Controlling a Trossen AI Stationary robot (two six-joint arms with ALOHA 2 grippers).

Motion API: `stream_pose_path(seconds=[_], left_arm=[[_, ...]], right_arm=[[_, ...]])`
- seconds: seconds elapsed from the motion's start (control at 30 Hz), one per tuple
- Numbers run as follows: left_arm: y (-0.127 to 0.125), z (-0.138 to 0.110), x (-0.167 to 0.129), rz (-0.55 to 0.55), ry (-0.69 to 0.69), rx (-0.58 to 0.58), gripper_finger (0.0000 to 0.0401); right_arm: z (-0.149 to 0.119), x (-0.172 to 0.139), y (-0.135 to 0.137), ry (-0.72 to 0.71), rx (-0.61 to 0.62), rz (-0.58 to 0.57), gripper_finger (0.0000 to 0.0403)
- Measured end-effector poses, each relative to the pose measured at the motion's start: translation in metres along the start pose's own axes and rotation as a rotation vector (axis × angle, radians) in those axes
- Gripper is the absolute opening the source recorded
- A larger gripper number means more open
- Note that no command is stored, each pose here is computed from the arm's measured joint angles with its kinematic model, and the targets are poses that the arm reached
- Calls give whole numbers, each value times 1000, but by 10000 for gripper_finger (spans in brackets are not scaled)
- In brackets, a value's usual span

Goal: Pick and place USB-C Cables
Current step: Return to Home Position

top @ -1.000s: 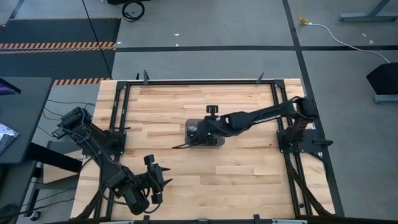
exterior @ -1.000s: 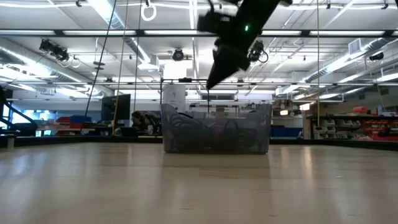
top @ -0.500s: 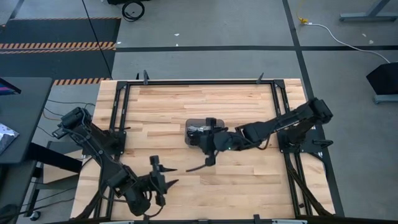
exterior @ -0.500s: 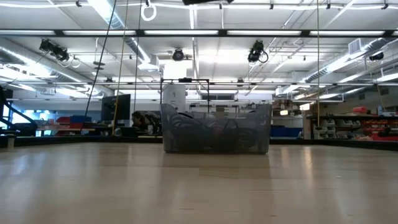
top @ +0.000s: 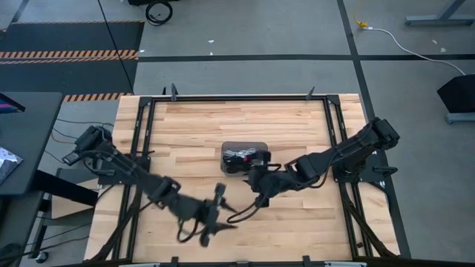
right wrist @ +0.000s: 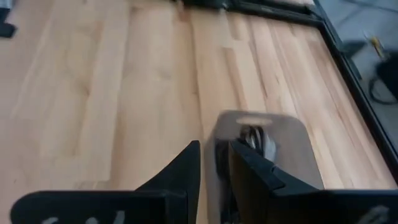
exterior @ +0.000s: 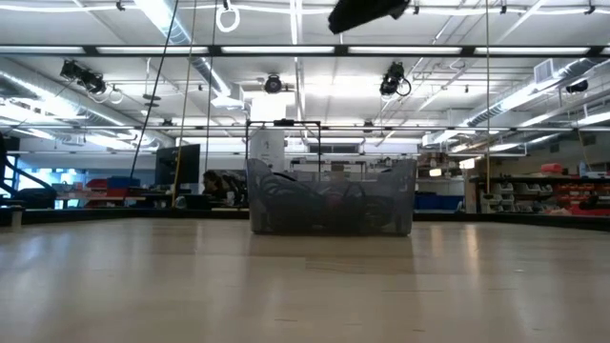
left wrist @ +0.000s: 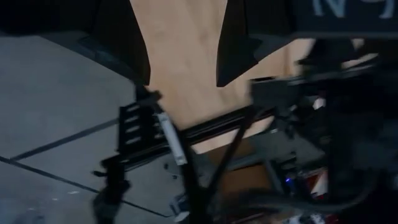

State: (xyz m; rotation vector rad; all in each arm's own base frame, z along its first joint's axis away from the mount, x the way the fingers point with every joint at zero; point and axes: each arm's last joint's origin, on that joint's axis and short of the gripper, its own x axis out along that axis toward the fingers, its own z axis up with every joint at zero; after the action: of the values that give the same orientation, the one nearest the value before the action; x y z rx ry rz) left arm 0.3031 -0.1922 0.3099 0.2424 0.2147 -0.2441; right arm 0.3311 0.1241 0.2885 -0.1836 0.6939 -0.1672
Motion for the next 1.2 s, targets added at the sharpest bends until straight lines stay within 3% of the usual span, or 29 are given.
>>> stream_pose_path(seconds=[0.2, 0.37, 0.5, 0.7, 0.83, 1.03, 1.2], left_arm=[[40, -5, 11, 90, 21, 3, 188], [66, 5, -1, 105, -22, -12, 163], [79, -2, -16, 106, -53, -41, 138], [96, -41, -58, 129, -228, -173, 115], [97, -70, -89, 140, -364, -234, 112], [91, -107, -129, 138, -449, -305, 109], [87, -129, -156, 183, -492, -343, 90]], right_arm=[[-8, -7, 5, 38, -8, -101, 89], [-13, -11, 8, 59, -3, -142, 89], [-11, -13, 11, 25, 3, -167, 89], [4, -15, 14, -109, 12, -137, 89], [7, 3, 8, -250, 6, -79, 89], [-14, 35, -22, -336, 90, 116, 89], [-21, 18, -46, -373, 182, 142, 89]])
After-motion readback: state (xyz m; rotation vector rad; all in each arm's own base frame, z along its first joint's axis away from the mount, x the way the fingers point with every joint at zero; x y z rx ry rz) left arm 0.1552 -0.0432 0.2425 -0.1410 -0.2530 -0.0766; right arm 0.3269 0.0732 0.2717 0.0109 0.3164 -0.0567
